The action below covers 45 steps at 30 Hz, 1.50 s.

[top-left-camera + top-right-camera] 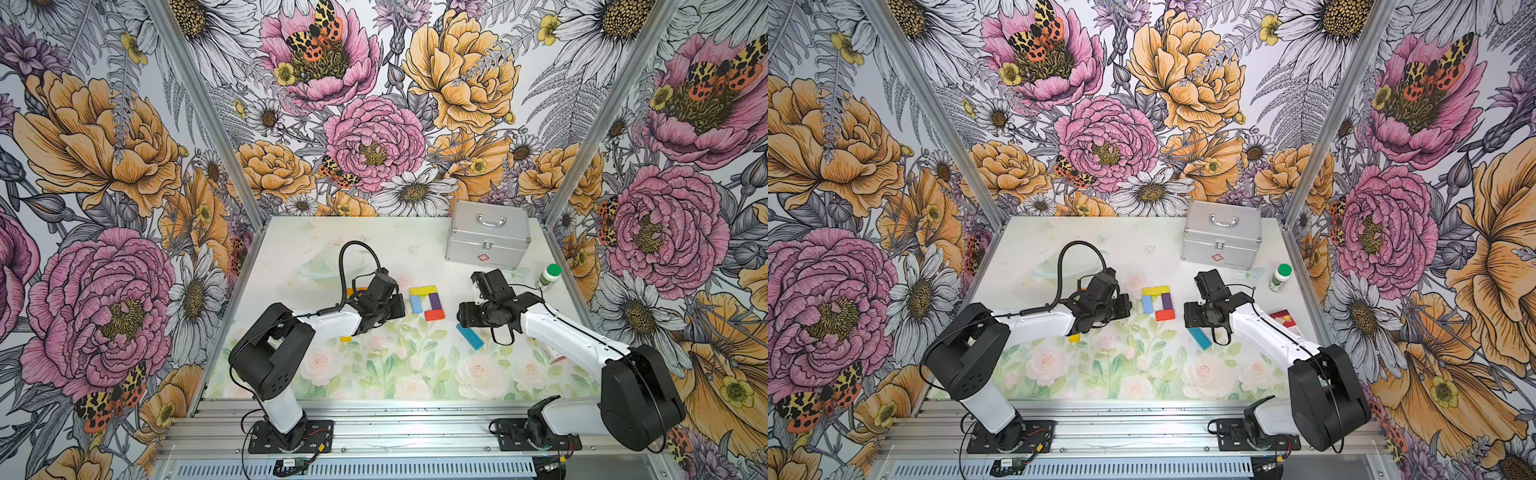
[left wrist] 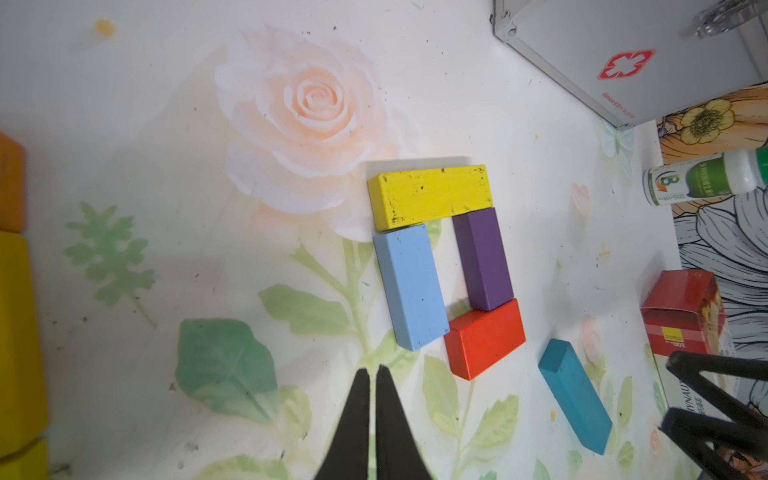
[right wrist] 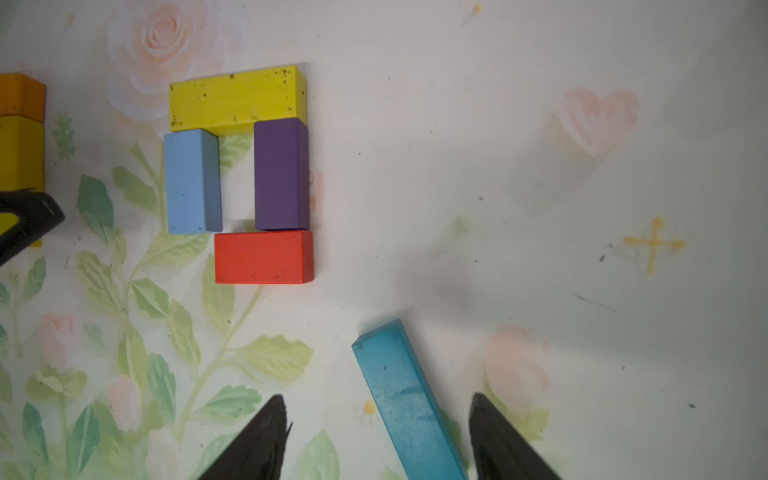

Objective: Assemble the letter p with building blocks
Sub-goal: Pick up the building block from the center of the board, then place the building block at the center of the board.

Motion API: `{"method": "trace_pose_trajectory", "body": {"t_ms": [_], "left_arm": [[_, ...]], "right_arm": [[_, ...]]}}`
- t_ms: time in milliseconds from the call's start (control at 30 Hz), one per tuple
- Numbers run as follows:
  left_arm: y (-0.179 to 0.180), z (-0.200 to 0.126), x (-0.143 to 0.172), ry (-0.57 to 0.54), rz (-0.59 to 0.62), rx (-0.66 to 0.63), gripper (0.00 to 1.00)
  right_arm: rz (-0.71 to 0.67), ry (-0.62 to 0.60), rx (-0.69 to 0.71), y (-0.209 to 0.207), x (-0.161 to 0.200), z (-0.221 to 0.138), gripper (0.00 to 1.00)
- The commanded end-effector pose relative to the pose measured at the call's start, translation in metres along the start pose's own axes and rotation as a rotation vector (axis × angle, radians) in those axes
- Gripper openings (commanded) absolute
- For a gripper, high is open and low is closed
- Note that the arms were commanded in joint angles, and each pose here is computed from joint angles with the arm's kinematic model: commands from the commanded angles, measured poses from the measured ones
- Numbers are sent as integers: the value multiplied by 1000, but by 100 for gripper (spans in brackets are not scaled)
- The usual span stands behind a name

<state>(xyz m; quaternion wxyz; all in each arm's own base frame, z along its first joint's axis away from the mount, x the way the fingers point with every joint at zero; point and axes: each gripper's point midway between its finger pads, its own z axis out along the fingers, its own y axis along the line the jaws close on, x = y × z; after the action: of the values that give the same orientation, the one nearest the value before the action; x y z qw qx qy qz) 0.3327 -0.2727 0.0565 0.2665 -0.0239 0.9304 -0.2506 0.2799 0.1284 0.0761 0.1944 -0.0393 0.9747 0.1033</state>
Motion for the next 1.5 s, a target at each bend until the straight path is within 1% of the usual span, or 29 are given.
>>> {"method": "trace_pose_trajectory", "body": {"t_ms": [0, 100, 333, 467, 500, 633, 733, 833, 867, 933, 1000, 1100, 1200, 1300, 1467], "left_arm": [[-8, -7, -3, -16, 19, 56, 8], [-11, -8, -1, -10, 17, 80, 8], [-18, -18, 3, -22, 15, 123, 10], [-18, -25, 3, -35, 5, 133, 11], [-17, -27, 3, -40, 3, 134, 11], [-20, -33, 4, -53, 3, 144, 11], [-21, -35, 3, -60, 4, 142, 11], [-23, -37, 4, -62, 7, 149, 11], [-23, -38, 4, -63, 7, 151, 11], [-25, -40, 4, -64, 9, 156, 11], [-26, -41, 6, -58, 11, 162, 11], [-25, -40, 10, -46, 4, 165, 11], [-25, -39, 15, -36, 1, 164, 12], [-22, -37, 20, -23, -12, 165, 12], [-20, -36, 30, -9, -40, 188, 12]], "right_arm": [[-15, 102, 63, -17, 32, 4, 72], [2, 133, 60, -16, 37, 10, 72], [-23, 181, 81, -13, 43, 27, 70], [-43, 194, 93, -14, 44, 34, 65], [-44, 192, 97, -14, 43, 35, 61], [-57, 210, 95, -11, 43, 40, 39], [-72, 231, 90, -7, 44, 46, 30], [-75, 226, 97, -5, 42, 46, 4], [-71, 213, 98, -4, 40, 44, 0], [-59, 172, 96, -1, 31, 36, 0], [-48, 105, 72, 9, 16, 22, 0], [-44, -6, 9, 33, -9, -6, 0], [-41, -60, -51, 55, -22, -23, 0], [-50, -58, -65, 71, -21, -23, 0], [-79, -32, -24, 86, -11, -3, 0]]}}
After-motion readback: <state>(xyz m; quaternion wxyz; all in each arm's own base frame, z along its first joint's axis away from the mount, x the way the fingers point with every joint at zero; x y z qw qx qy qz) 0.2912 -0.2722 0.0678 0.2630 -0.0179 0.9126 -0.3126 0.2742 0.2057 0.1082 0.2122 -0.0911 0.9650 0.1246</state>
